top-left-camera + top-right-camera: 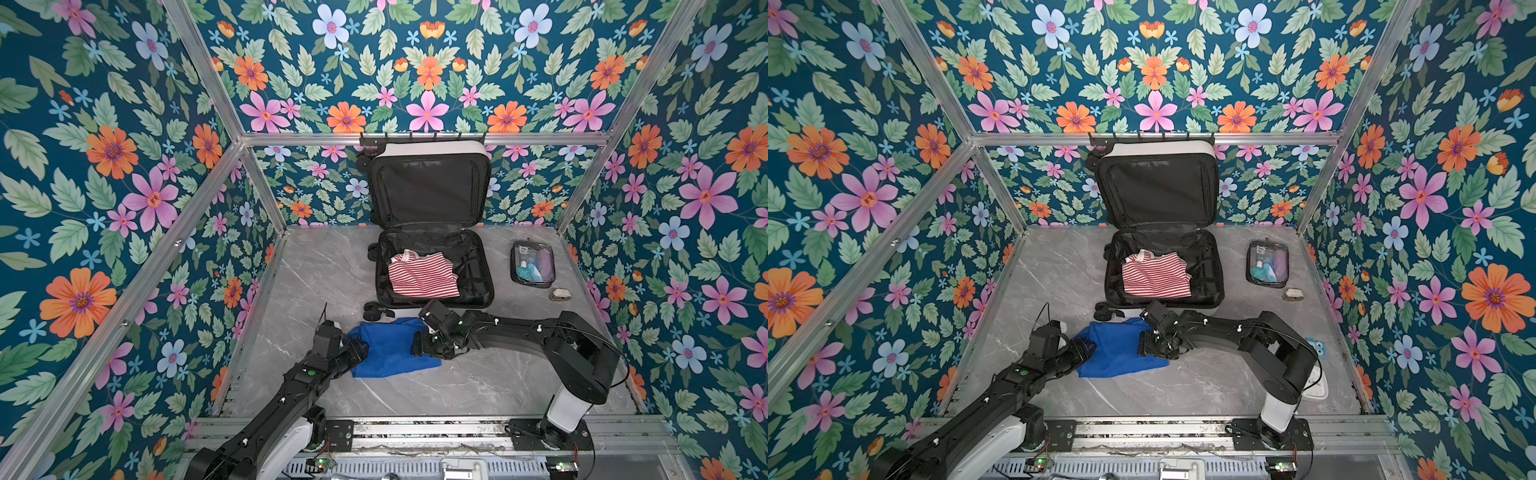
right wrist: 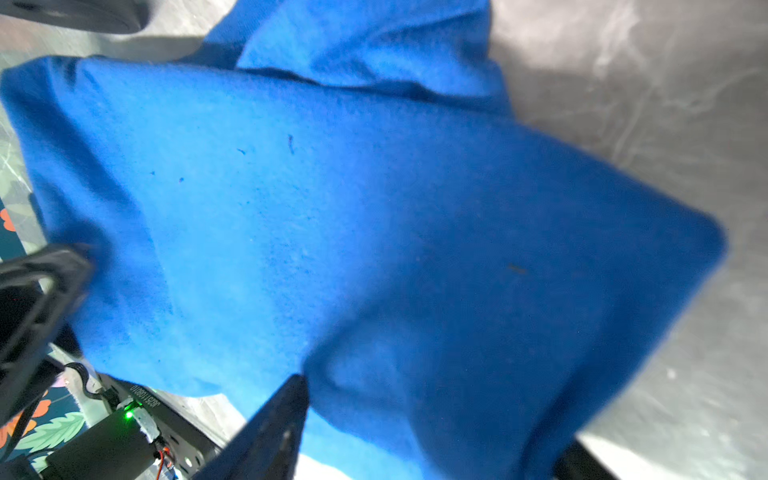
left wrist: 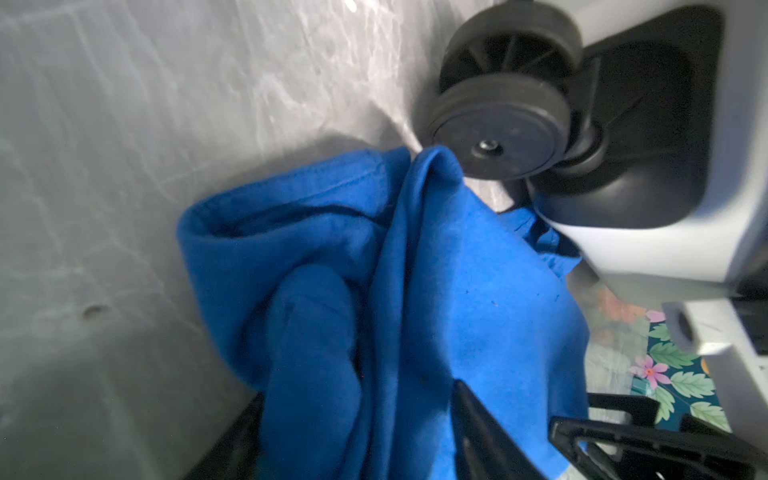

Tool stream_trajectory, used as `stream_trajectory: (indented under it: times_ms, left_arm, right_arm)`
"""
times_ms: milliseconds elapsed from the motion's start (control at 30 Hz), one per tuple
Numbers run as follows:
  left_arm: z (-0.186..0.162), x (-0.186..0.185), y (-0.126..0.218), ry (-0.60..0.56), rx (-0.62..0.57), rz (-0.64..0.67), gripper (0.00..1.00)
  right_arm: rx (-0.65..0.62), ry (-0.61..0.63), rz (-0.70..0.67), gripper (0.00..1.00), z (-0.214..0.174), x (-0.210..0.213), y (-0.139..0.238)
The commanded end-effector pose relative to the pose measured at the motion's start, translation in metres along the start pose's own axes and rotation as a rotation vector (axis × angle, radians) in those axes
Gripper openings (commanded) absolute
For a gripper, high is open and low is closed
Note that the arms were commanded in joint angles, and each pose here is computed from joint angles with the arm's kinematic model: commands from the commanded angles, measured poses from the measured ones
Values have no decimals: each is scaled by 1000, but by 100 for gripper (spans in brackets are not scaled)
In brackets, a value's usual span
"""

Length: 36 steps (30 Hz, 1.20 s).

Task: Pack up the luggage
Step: 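Grasp the blue shirt's opposite edges with the left and right grippers, then lift the blue shirt with both grippers and carry it over the suitcase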

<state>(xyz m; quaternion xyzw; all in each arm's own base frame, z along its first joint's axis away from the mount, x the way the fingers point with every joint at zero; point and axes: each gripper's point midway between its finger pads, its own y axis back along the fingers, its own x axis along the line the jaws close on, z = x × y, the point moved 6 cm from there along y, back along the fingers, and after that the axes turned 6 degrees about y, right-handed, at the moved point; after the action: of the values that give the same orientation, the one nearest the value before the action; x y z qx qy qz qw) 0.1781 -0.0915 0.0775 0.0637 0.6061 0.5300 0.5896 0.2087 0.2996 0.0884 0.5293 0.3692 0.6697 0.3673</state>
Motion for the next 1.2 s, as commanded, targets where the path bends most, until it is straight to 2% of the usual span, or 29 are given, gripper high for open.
stream_trajectory:
  times_ms: [0,167,300,433,633,900,933,1167]
  left_arm:
    - [-3,-2,1,-3,26,-25,42]
    - [-4,-8,5,-6,28,-65,18]
    - [-5,-12,8,-23,48,-86,2]
    - [-3,-21,13,-53,55,-101,0]
    - [5,-37,24,-92,40,-109,0]
    - [14,-57,55,-136,-8,-135,0]
    - [15,-61,60,-139,-11,-143,0]
    - [24,-89,87,-171,-32,-210,0]
  right_arm:
    - [-14,19,60,59,5,12,-1]
    - [5,43,81,40,5,21,-4]
    - [9,51,102,19,9,28,-4]
    - [5,61,121,1,12,35,0]
    - [-21,90,123,0,13,45,15]
    - [-42,121,159,0,9,55,39]
    - [-69,133,188,0,10,61,55]
    - [-156,160,245,0,10,72,101]
